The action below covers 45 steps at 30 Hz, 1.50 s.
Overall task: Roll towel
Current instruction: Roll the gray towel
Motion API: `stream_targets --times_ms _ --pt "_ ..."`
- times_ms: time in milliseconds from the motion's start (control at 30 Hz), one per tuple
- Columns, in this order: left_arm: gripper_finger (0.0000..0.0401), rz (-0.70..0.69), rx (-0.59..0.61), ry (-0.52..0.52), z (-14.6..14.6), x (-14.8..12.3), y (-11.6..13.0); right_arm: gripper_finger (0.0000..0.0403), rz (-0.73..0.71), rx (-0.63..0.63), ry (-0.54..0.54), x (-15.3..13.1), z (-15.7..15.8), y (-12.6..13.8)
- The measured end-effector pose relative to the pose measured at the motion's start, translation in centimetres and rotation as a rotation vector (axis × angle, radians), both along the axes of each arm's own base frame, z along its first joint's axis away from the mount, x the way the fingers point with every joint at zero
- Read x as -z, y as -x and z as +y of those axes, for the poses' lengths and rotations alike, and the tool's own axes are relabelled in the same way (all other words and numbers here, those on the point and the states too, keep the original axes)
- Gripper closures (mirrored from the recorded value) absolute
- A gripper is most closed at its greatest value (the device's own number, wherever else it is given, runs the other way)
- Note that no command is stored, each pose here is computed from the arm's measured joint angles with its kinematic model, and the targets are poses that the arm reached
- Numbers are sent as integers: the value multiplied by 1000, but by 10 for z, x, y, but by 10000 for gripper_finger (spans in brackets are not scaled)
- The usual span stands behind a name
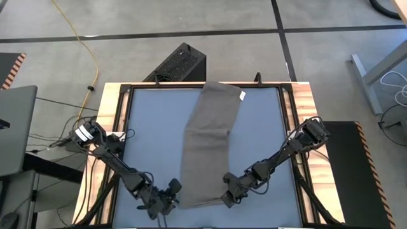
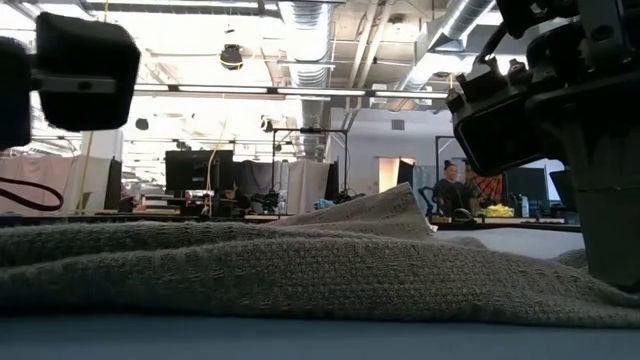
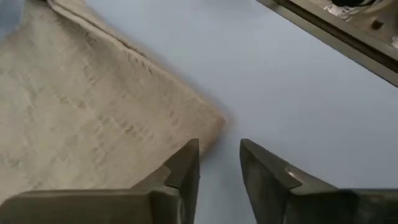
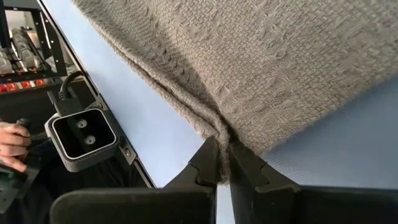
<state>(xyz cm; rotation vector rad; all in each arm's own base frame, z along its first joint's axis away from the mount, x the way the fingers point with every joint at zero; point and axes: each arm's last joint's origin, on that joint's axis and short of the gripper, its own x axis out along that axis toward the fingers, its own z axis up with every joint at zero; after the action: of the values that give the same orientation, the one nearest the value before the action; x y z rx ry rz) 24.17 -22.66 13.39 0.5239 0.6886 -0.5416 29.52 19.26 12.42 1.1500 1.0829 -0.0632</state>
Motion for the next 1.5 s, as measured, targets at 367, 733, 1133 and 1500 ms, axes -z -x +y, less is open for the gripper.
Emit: stream_targets --times_ms 367,733,1133,1500 --pt "261 -54 -21 -25 -6 22 -10 367 -11 -7 8 0 0 0" --pt "312 -104 -85 -55 -10 26 -13 363 -13 -13 6 -1 2 1" --pt "398 48 -241 275 5 24 -12 362 3 15 -14 -1 2 1" --pt "400 284 -591 824 55 43 9 362 42 115 -11 1 0 1"
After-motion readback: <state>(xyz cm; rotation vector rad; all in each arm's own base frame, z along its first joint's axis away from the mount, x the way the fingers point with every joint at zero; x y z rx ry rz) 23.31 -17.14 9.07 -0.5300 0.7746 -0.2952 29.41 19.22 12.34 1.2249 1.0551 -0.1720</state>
